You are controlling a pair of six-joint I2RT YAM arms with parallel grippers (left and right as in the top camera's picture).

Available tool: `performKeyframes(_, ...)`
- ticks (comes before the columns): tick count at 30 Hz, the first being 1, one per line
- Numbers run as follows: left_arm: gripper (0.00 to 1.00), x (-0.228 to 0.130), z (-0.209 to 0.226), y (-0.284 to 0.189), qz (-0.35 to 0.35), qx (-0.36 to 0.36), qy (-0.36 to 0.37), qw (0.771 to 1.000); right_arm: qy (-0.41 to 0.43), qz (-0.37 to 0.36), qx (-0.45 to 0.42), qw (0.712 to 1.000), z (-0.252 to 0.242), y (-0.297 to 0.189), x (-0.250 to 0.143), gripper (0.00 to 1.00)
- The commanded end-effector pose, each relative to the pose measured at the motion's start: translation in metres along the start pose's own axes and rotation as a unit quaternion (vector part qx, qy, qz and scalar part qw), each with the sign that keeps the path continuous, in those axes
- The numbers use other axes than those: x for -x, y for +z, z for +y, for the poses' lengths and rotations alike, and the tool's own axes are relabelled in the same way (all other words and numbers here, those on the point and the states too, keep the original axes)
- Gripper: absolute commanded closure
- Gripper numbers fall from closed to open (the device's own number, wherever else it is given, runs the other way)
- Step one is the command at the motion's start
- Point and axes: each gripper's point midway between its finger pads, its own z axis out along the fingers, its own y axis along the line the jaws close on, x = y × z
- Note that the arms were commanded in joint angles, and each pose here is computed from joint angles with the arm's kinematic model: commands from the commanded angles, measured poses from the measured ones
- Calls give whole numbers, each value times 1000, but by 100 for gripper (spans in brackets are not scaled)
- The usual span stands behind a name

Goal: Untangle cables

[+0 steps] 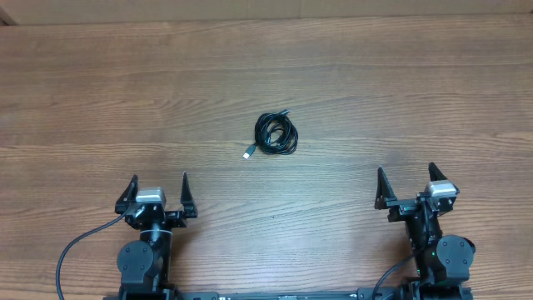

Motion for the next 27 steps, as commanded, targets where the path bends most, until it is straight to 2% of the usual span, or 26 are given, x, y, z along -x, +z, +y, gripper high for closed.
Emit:
performKeyframes(1, 0, 0, -9, 0, -1, -25, -23, 999, -3, -3, -5, 1000, -2, 0, -1, 0)
performKeyframes(12, 1, 0, -21, -1, 6, -60, -135, 989, -3, -3, -5, 1000, -2, 0, -1, 0)
performKeyframes(15, 0, 2, -31, -3, 9, -91, -166, 982, -3, -3, -5, 1000, -2, 0, -1, 0)
performKeyframes(21, 1, 22, -55, -11, -17, -167, -159, 973, -3, -3, -5, 1000, -2, 0, -1, 0)
performKeyframes(27, 0, 59, -62, -23, -49, -195, -152, 968, -3, -3, -5, 1000, -2, 0, -1, 0)
